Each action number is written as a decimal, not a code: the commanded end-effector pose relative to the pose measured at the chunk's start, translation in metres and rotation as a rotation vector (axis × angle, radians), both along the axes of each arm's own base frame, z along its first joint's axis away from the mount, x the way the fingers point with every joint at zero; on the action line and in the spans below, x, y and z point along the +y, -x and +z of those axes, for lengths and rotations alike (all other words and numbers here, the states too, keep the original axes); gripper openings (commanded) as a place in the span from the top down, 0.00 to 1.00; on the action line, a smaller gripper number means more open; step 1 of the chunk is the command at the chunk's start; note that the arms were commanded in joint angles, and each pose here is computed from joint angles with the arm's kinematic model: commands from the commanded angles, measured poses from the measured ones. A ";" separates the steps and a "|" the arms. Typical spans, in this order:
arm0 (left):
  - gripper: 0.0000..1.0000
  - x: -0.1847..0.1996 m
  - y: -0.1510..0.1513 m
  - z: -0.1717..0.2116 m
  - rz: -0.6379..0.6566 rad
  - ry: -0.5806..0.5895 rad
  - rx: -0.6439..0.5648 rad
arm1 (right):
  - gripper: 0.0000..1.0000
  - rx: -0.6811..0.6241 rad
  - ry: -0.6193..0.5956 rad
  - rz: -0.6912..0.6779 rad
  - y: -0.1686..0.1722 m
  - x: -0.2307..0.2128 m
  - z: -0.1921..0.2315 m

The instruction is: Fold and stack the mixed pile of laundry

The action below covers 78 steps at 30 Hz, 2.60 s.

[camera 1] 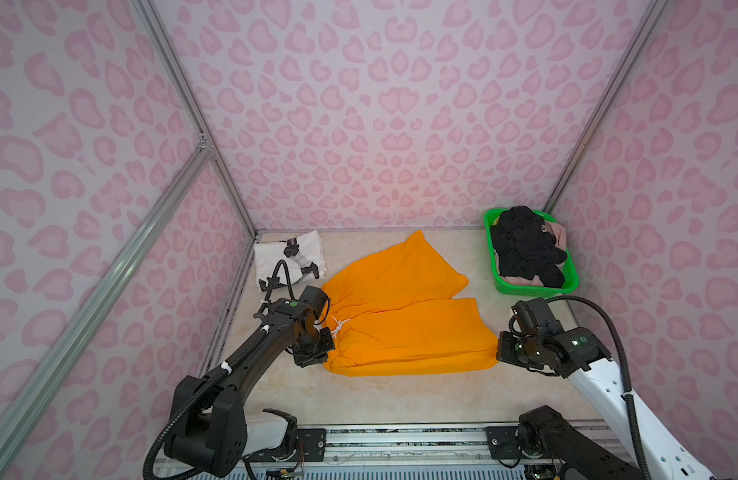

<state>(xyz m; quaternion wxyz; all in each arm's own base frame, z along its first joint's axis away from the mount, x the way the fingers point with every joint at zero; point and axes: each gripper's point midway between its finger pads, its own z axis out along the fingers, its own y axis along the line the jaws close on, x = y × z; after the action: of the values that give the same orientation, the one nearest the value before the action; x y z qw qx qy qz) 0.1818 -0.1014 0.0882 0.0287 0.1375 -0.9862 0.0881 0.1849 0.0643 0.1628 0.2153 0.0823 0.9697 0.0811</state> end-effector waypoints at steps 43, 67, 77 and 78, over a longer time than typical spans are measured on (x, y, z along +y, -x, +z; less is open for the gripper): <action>0.98 -0.043 0.008 0.048 0.181 0.163 -0.236 | 1.00 -0.432 0.058 0.274 -0.298 0.102 0.106; 0.98 -0.064 -0.054 0.048 0.236 0.206 -0.335 | 0.88 -0.293 -0.176 0.439 -0.425 0.222 -0.065; 0.98 -0.046 -0.072 0.032 0.292 0.156 -0.352 | 0.46 -0.216 -0.089 0.499 -0.392 0.206 -0.051; 0.98 -0.042 -0.076 0.031 0.304 0.148 -0.363 | 0.44 -0.236 -0.088 0.498 -0.389 0.203 -0.043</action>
<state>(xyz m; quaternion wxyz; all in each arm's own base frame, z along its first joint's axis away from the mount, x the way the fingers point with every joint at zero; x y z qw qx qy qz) 0.2430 -0.1523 0.1196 -0.1210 0.2579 -0.9382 0.1967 0.5766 0.2703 0.0852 0.2610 -0.1401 0.9365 0.1876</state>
